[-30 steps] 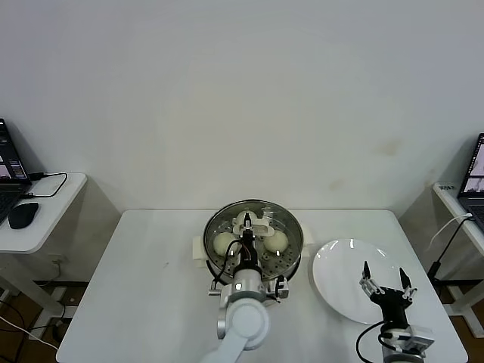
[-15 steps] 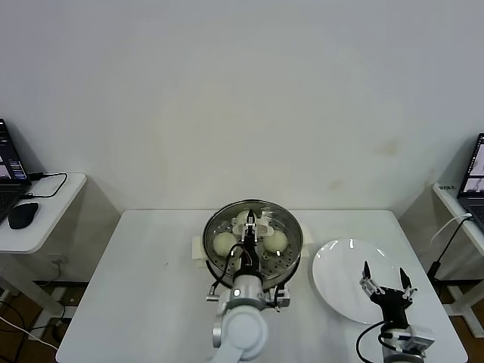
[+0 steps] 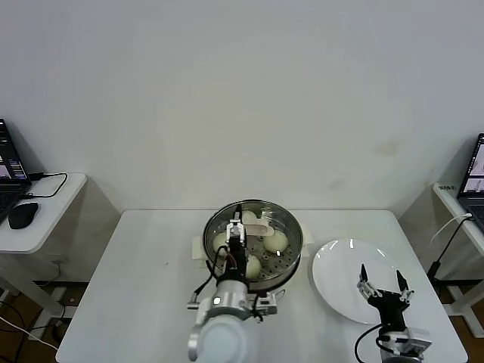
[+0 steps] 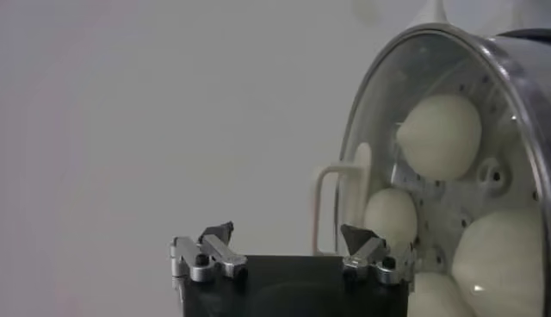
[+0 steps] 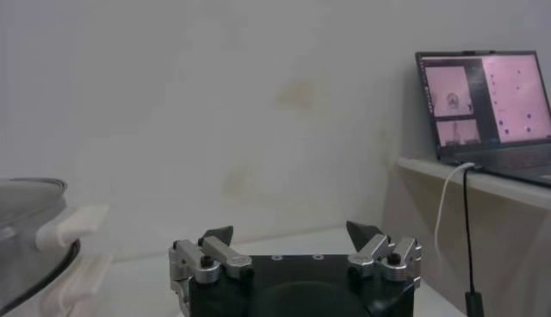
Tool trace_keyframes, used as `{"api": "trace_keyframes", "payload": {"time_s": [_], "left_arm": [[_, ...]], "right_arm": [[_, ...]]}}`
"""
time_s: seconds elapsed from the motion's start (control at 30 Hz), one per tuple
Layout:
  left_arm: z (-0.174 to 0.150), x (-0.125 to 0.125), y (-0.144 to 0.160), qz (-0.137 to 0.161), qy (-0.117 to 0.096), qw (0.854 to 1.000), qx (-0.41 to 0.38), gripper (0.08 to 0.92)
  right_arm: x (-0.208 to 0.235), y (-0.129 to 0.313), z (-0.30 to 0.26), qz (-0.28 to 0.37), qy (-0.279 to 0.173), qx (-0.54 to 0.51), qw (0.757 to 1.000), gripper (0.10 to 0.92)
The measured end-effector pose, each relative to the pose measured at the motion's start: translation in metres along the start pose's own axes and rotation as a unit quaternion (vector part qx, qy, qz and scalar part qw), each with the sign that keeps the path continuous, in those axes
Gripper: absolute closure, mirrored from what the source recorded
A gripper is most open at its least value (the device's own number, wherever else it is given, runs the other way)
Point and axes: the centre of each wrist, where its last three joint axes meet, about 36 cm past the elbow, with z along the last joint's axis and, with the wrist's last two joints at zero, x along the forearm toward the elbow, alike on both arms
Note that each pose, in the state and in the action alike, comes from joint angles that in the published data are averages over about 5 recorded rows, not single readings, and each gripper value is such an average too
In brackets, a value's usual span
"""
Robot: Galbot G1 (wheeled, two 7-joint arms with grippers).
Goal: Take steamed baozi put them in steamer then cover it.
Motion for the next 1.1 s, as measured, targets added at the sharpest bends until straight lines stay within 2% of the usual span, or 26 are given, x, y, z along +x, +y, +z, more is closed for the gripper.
{"api": "trace_keyframes", "payload": {"time_s": [0.3,0.4,0.5,0.63,0.77,0.9,1.1], "left_arm": [[0.050,0.023,0.040,-0.041,0.007,0.995,0.091,0.177],[0.076,0.025,0.043,-0.042,0.007,0.989,0.142,0.177],[0.108,0.026,0.038,-0.029,0.002,0.980,0.197,0.177],[0.150,0.034,0.020,0.000,0.002,0.962,0.274,0.177],[0.179,0.051,-0.003,0.032,0.012,0.935,0.354,0.177],[0.195,0.071,-0.020,0.056,0.028,0.907,0.417,0.177],[0.205,0.096,-0.035,0.087,0.055,0.876,0.472,0.177]], "right_arm": [[0.002,0.002,0.003,-0.035,0.019,0.001,0.999,0.200],[0.003,0.002,0.003,-0.055,0.027,0.005,0.998,0.200],[0.004,0.000,0.004,-0.076,0.035,0.011,0.996,0.200],[0.006,-0.005,0.004,-0.099,0.046,0.020,0.994,0.200],[0.008,-0.006,0.006,-0.116,0.054,0.024,0.991,0.200],[0.011,-0.005,0.009,-0.129,0.063,0.026,0.989,0.200],[0.017,-0.004,0.006,-0.145,0.084,0.029,0.985,0.200]]}}
